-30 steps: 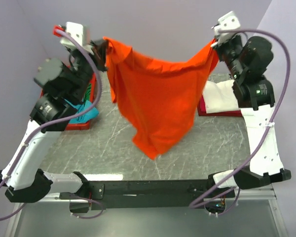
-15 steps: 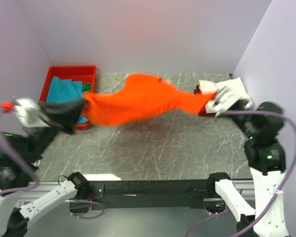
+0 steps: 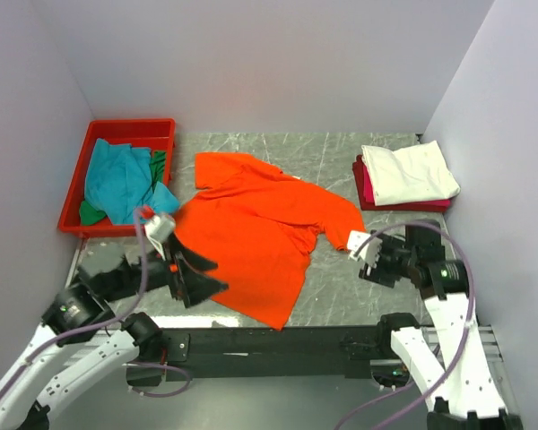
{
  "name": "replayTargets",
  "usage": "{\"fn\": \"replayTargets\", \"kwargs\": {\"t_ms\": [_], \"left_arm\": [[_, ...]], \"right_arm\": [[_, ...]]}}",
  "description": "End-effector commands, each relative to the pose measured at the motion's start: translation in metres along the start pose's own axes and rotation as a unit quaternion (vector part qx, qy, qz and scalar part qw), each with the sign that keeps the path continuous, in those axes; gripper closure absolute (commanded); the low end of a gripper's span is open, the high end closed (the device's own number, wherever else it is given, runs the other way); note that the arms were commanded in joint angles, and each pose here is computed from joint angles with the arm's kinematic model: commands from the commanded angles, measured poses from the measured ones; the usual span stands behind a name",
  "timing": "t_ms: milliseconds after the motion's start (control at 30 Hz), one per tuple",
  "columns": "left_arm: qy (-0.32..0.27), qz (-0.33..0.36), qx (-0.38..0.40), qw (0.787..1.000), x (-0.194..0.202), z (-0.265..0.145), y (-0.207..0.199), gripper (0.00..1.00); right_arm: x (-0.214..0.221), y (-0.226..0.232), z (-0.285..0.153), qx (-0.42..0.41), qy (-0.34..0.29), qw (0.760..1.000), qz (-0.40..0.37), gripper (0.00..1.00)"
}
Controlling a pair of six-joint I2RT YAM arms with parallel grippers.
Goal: Fold and stack the t-shirts
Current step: Flatten the tshirt out
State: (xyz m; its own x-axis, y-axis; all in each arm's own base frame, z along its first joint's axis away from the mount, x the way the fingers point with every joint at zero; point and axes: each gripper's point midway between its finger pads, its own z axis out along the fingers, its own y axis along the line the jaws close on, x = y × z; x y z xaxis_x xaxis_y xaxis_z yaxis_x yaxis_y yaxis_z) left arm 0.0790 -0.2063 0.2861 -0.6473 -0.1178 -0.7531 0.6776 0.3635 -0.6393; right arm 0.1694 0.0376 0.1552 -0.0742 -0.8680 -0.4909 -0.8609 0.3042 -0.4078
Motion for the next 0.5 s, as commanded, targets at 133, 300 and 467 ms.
{"fn": "replayTargets", "kwargs": {"t_ms": [133, 300, 467], "left_arm": [[0.026, 0.003, -0.126, 0.992, -0.037, 0.078, 0.066, 0.13], [0.101, -0.019, -0.084, 0.991, -0.003, 0.144, 0.090, 0.19], [0.191, 0.002, -0.114, 0.975, 0.053, 0.202, 0.121, 0.19]], "right_arm": [[-0.050, -0.049, 0.058, -0.101, -0.074, 0.987, 0.100, 0.30], [-0.024, -0.065, 0.110, -0.100, 0.000, 0.985, 0.139, 0.31], [-0.001, -0.081, 0.140, -0.071, 0.054, 0.972, 0.216, 0.32]]}}
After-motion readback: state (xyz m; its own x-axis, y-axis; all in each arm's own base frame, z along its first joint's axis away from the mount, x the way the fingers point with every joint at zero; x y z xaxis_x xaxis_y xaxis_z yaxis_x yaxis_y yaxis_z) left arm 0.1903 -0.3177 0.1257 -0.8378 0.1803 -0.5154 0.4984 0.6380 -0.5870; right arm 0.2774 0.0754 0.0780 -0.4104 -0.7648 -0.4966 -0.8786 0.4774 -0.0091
